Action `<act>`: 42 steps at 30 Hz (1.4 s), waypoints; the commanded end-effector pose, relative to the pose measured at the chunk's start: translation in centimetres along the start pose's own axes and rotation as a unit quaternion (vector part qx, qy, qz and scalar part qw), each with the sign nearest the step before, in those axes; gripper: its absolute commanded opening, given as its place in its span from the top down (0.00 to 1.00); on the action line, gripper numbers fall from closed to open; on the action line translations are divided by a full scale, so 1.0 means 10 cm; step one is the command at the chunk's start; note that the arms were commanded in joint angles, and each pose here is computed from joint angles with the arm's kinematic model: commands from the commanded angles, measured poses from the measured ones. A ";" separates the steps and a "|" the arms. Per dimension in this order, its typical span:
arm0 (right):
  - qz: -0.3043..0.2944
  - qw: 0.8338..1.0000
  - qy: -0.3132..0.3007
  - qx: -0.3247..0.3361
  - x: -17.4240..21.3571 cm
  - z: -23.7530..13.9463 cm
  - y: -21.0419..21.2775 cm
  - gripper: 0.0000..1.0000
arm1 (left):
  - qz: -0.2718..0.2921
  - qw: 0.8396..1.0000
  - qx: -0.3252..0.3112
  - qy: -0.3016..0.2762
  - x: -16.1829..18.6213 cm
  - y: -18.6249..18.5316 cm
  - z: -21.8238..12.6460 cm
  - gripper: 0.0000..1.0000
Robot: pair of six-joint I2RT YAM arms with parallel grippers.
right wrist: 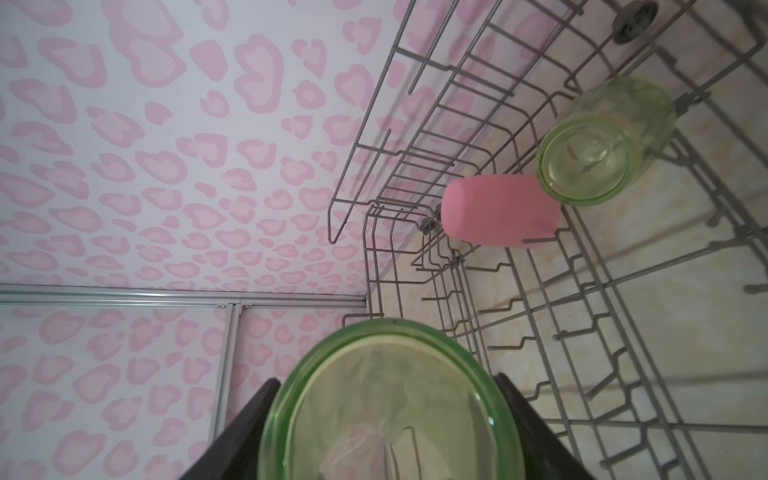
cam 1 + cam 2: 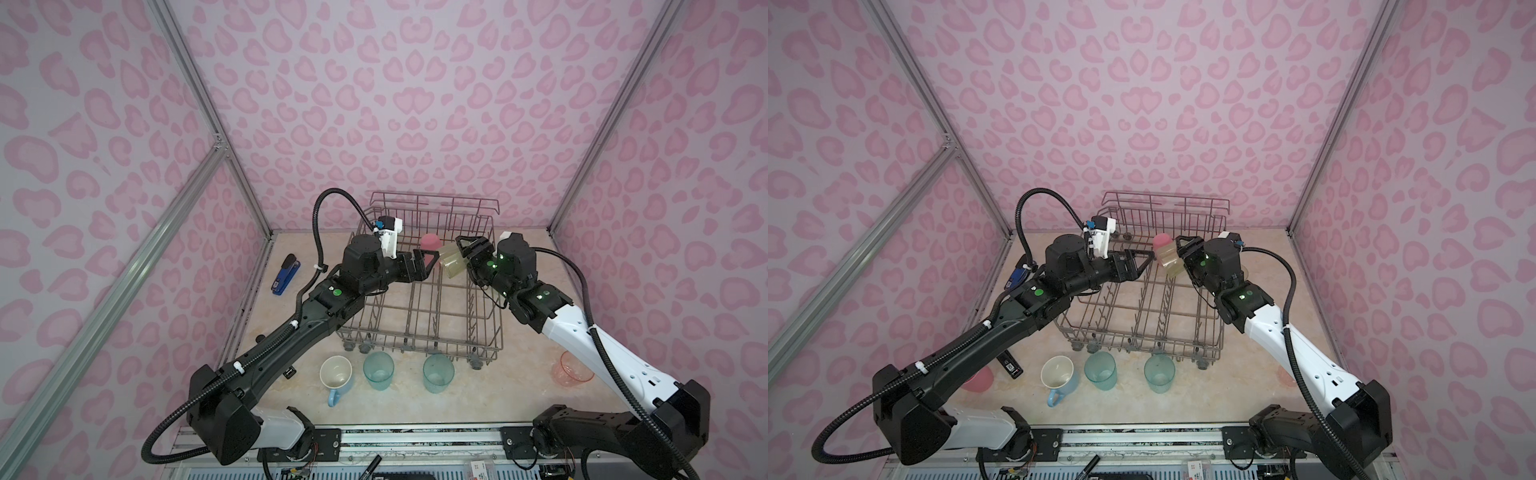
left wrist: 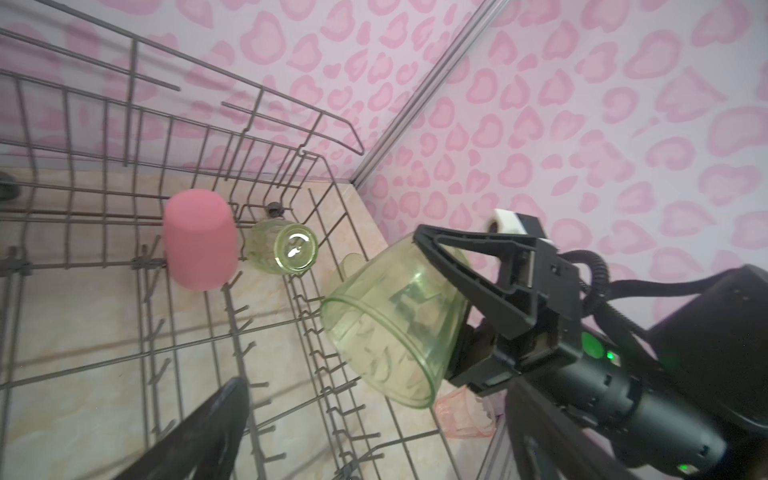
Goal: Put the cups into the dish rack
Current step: 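Carry the light green cup over the rack with right gripper while left gripper withdraws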
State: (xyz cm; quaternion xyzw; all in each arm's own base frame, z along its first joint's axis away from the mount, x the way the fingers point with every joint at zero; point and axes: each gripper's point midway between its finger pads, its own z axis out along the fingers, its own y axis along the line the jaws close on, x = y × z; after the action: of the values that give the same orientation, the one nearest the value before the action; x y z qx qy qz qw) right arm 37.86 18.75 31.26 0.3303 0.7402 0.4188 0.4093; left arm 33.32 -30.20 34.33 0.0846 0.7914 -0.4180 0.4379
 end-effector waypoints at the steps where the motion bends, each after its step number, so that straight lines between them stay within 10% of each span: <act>1: -0.111 0.991 -0.054 0.042 -0.15 -0.07 -0.10 0.44 | 0.036 0.993 -0.113 0.028 0.06 0.39 -0.25 0.00; 10: -0.280 0.950 -0.105 0.088 -0.11 -0.09 -0.10 0.43 | 0.029 0.971 -0.226 0.065 0.05 0.90 -0.75 0.02; 25: -0.400 0.892 -0.158 0.139 -0.09 -0.03 -0.15 0.42 | 0.037 0.935 -0.312 0.163 0.31 1.36 -0.87 0.01; 42: -0.403 0.856 -0.207 0.248 -0.17 0.15 -0.71 0.42 | 0.057 0.956 -0.226 0.178 0.49 1.23 -0.63 0.00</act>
State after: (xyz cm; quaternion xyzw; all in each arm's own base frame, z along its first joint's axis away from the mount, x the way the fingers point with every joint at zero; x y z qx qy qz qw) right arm 38.69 15.96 25.43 0.1377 0.8004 -0.0403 0.5821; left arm 32.32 -17.82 23.77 0.0802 0.9388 -0.1536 0.2978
